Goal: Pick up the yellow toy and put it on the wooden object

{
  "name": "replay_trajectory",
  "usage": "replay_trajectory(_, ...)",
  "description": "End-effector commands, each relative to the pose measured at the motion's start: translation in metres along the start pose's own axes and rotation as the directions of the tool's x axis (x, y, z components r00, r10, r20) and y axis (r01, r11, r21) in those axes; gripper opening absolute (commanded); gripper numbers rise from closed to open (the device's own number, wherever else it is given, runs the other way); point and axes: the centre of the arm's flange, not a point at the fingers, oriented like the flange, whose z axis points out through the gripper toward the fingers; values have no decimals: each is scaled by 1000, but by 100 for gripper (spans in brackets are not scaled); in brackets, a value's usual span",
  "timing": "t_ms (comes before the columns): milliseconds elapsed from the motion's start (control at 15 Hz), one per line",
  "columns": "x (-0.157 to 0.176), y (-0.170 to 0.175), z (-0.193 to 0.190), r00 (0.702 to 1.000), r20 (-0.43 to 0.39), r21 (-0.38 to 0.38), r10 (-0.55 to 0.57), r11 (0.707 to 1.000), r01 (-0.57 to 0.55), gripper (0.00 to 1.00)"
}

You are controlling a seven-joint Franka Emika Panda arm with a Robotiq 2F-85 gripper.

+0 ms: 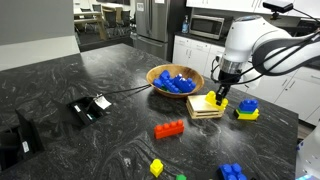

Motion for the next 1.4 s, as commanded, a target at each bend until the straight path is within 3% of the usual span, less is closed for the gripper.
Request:
replay_trajectory(0,8,5,1,996,18,10,-83,996,83,11)
replay_trajectory(200,9,10,4,992,29,21,-122,992,122,11)
replay_trajectory(267,9,12,5,990,31,27,-135,991,134,26)
replay_trajectory(333,9,13,5,989,32,33,-145,989,144,54)
replay_trajectory(733,8,11,2,985,6,54,-170,984,170,96)
replay_trajectory(933,-1,4,-12,990,-43,88,-138,986,141,100)
replay_trajectory(1067,-13,-8,-27,988,-60,169,-139,975,147,100)
replay_trajectory(1133,0,-4,-15,991,-38,110,-131,985,135,100)
replay_trajectory(1333,-9,-12,-28,990,-65,146,-129,980,137,100)
